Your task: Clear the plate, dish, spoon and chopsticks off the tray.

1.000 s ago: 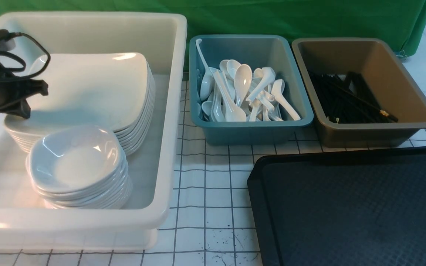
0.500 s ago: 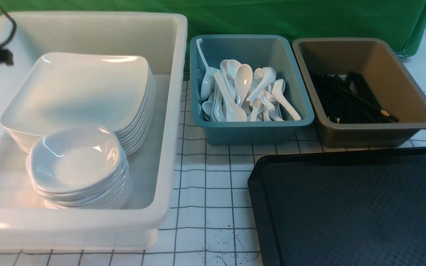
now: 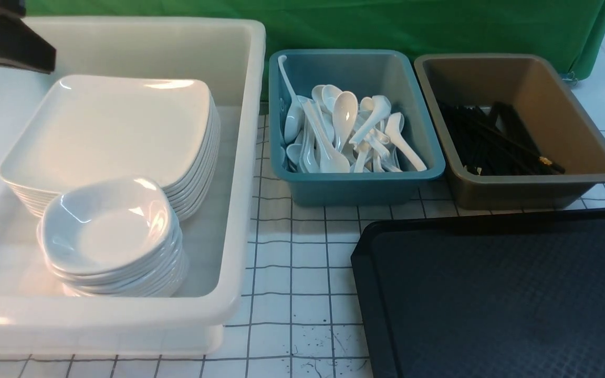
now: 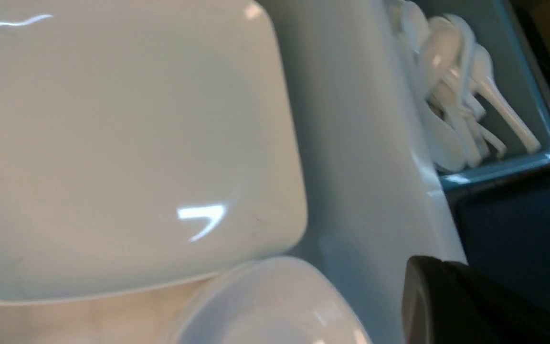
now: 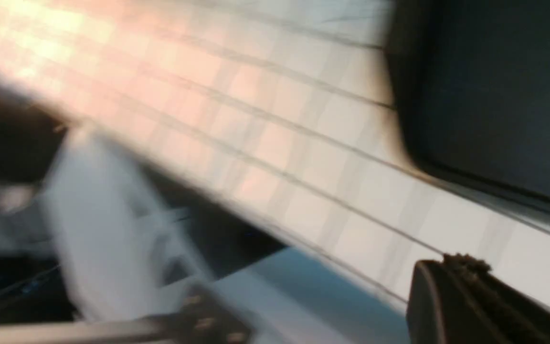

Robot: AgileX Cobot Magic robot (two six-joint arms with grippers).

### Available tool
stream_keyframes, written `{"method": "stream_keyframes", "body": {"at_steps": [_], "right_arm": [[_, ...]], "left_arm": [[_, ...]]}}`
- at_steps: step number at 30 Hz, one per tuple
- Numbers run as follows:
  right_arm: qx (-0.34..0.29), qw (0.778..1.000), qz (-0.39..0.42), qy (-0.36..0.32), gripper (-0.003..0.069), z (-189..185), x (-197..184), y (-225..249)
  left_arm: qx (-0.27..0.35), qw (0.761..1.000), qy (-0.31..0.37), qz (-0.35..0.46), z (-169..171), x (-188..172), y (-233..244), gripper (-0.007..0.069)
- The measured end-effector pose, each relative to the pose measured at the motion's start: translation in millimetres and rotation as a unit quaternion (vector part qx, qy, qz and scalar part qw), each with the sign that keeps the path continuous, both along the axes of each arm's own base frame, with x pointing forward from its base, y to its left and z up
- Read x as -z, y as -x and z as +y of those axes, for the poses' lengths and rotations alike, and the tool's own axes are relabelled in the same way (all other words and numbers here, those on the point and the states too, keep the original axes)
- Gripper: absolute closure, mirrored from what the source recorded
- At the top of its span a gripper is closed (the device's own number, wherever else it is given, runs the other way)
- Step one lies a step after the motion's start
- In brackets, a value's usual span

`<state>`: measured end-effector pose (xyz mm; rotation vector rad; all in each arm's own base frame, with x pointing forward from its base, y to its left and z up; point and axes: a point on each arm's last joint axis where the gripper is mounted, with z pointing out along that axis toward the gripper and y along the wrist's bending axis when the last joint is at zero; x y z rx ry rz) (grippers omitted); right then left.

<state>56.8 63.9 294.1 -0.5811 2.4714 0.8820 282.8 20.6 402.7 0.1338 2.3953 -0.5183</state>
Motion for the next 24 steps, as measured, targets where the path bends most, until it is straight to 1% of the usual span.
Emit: {"method": "stream_keyframes", "body": {"at_steps": [1, 2, 3, 7, 9, 10, 12, 14, 15, 16, 17, 18, 19, 23, 24], "right_arm": [[-0.004, 1.0, -0.003, -0.004, 0.0629, 1, -1, 0], [-0.026, 0.999, 0.007, -0.03, 0.0629, 6, -1, -9], [-0.031, 0.999, 0.011, -0.034, 0.0629, 7, -1, -12], [-0.03, 0.999, 0.038, -0.017, 0.0629, 6, 5, -23], [-0.021, 0.999, 0.048, 0.016, 0.0629, 2, 11, -26], [-0.007, 0.997, 0.053, 0.055, 0.0629, -4, 15, -27], [0.009, 0.994, 0.058, 0.092, 0.0629, -10, 18, -27], [0.06, 0.98, 0.068, 0.175, 0.0629, -26, 22, -24], [0.069, 0.978, 0.068, 0.186, 0.0629, -28, 22, -24], [0.099, 0.969, 0.052, 0.22, 0.0629, -36, 19, -20], [0.116, 0.965, 0.038, 0.232, 0.0629, -40, 15, -16], [0.119, 0.965, 0.035, 0.23, 0.0629, -40, 14, -15], [0.141, 0.96, 0.007, 0.241, 0.0629, -45, 7, -8], [0.189, 0.953, -0.092, 0.22, 0.0629, -52, -12, 22], [0.191, 0.952, -0.099, 0.217, 0.0629, -52, -13, 24]], "left_arm": [[0.002, 1.0, 0.0, 0.001, 0, 0, 1, 0.0628], [0.01, 1.0, 0.0, 0.002, -2, -3, 6, 0.0628], [0.011, 1.0, 0.0, 0.001, -3, -4, 8, 0.0628], [0.013, 1.0, 0.005, 0.005, -6, -1, 16, 0.0628], [0.015, 1.0, 0.01, 0.009, -8, 2, 22, 0.0628], [0.018, 1.0, 0.012, 0.012, -9, 5, 26, 0.0628], [0.02, 1.0, 0.012, 0.015, -10, 8, 30, 0.0628], [0.022, 0.999, 0.012, 0.023, -11, 14, 34, 0.0628], [0.022, 0.999, 0.012, 0.022, -11, 14, 34, 0.0628], [0.021, 0.999, 0.01, 0.022, -11, 15, 35, 0.0628], [0.021, 1.0, 0.008, 0.021, -11, 15, 35, 0.0628], [0.02, 1.0, 0.007, 0.02, -11, 15, 35, 0.0628], [0.018, 1.0, 0.004, 0.015, -10, 14, 34, 0.0628], [0.019, 1.0, -0.008, 0.001, -9, 14, 32, 0.0628], [0.019, 1.0, -0.008, 0.001, -9, 14, 32, 0.0628]]}}
